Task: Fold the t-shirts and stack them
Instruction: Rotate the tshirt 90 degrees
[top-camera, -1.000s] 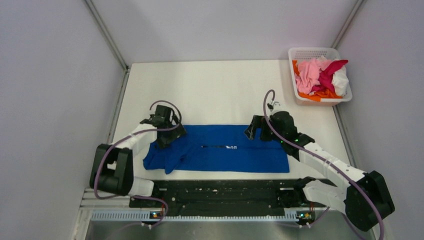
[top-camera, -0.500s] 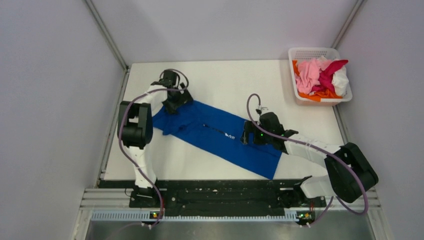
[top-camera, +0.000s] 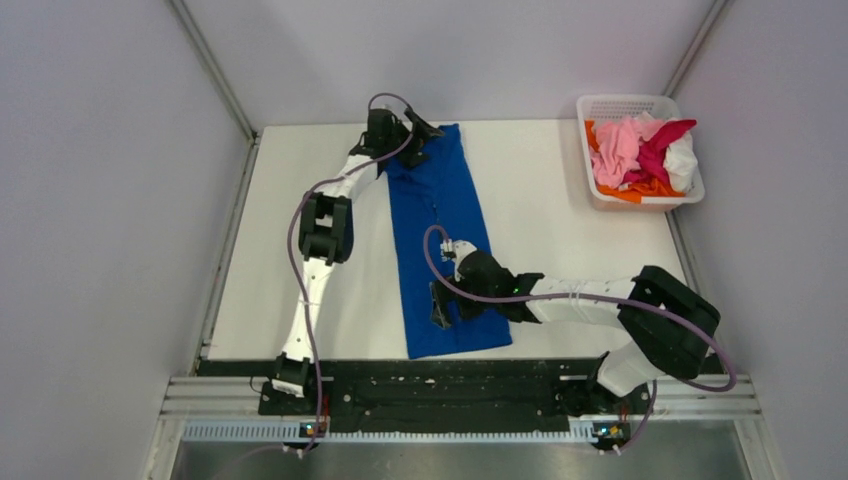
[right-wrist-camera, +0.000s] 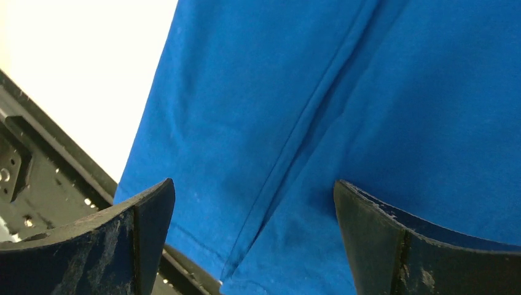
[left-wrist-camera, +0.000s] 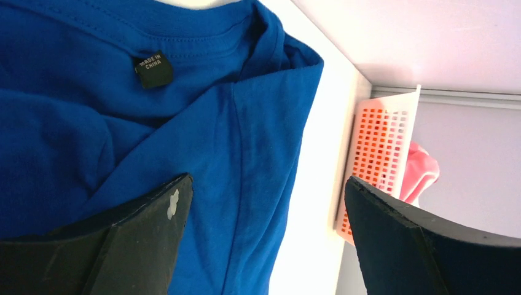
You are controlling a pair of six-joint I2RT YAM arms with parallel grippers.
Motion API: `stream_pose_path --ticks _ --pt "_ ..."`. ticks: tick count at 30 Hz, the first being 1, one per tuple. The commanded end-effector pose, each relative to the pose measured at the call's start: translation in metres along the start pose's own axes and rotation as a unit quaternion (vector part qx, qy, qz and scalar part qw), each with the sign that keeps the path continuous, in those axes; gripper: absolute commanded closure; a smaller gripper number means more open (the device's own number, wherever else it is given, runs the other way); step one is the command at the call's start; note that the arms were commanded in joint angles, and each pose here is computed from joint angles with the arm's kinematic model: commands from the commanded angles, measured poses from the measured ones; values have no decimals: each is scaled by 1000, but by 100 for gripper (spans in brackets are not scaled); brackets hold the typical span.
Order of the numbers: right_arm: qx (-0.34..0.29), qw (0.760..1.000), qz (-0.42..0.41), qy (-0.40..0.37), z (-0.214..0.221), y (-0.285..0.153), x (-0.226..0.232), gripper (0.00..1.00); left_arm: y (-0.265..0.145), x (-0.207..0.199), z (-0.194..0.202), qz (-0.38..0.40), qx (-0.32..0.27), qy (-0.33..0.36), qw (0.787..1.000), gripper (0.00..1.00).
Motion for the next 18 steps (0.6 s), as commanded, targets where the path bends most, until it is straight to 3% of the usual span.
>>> stream_pose_path --ticks 1,5,11,18 --pt "69 998 -10 -12 26 -1 16 1 16 -9 -18 25 -61 -10 998 1" --pt "45 999 -4 -18 15 -3 19 1 -2 -44 -39 47 -85 16 995 1" --pt "-52 998 17 -16 -29 -21 27 1 -59 -113 -46 49 -76 124 988 1" --pt "-119 992 42 25 -49 -47 7 1 -141 -102 -25 -77 -85 185 976 1"
Point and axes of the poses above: each gripper's point midway between its finger pads, its own y axis out along the fingers, its own x axis along the line the jaws close on, z = x × y, the point moved 3 cm from there along -y, back along the fingers, and after that the axes turned 10 degrees about y, right-handed, at the moved point
